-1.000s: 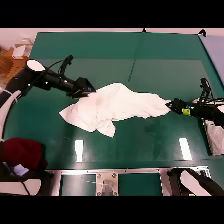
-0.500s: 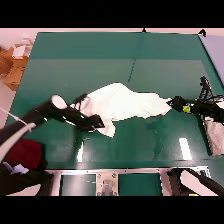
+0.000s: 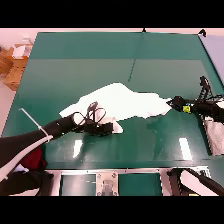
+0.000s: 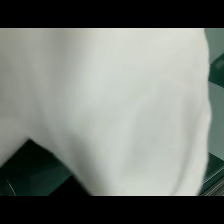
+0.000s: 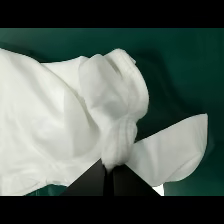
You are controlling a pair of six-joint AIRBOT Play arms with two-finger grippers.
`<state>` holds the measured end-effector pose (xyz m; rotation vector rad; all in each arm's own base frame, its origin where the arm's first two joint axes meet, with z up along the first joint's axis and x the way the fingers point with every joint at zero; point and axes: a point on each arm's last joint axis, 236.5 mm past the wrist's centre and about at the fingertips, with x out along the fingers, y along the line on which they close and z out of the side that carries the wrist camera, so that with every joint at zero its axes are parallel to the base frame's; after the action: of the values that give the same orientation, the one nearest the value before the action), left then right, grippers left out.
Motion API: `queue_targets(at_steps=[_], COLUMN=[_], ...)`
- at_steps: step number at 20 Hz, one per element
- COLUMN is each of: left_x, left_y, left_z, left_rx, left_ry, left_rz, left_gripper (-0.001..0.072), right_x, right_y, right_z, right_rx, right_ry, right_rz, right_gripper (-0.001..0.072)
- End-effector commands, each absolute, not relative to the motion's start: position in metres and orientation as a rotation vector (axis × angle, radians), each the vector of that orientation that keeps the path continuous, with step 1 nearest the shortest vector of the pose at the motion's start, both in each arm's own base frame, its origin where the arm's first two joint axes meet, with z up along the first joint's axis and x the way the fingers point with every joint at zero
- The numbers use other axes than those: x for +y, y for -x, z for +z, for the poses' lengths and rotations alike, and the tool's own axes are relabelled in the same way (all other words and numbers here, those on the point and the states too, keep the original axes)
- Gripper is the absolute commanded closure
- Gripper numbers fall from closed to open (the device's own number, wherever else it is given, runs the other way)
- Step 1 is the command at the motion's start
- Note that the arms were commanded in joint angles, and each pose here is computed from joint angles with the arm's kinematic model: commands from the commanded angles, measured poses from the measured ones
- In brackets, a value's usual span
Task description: Fold the shirts.
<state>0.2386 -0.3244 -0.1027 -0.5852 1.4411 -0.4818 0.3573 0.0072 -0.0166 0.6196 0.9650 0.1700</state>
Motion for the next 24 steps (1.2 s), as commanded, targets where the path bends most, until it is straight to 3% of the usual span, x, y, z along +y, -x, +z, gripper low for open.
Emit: queue_targets(at_steps=[1,5,11,17,18,19,20,24], left_x=[-0.326,-0.301,-0.160,-0.125,-0.131,-0.137,-0.140,-0.139], left_y=[-0.240,-0.237,-0.277,-0.287,-0.286,-0.283,-0.278,-0.255], left_z=[-0.104,-0.089,-0.045,-0.049,-0.047,-0.045,-0.044,-0.052], left_rx=[1.421,1.462,1.357,1.347,1.352,1.364,1.387,1.475], left_ry=[0.568,0.502,0.382,0.359,0.389,0.422,0.431,0.389], left_rz=[-0.491,-0.526,-0.241,-0.207,-0.220,-0.231,-0.240,-0.268], left_gripper=[0.0683,0.0685,0.0685,0.0683,0.0553,0.0138,0.0006,0.0004], right_x=[0.008,0.008,0.008,0.022,0.025,0.027,0.030,0.031], right_y=[-0.357,-0.357,-0.357,-0.351,-0.351,-0.351,-0.350,-0.349], right_z=[-0.016,-0.016,-0.016,-0.015,-0.015,-0.015,-0.015,-0.015], right_rx=[0.965,0.965,0.965,0.990,0.993,0.995,1.000,1.003], right_ry=[-0.622,-0.619,-0.620,-0.653,-0.650,-0.647,-0.645,-0.643], right_rz=[0.175,0.177,0.177,0.220,0.227,0.233,0.241,0.246], right_gripper=[0.0690,0.0690,0.0690,0.0690,0.0690,0.0690,0.0690,0.0690])
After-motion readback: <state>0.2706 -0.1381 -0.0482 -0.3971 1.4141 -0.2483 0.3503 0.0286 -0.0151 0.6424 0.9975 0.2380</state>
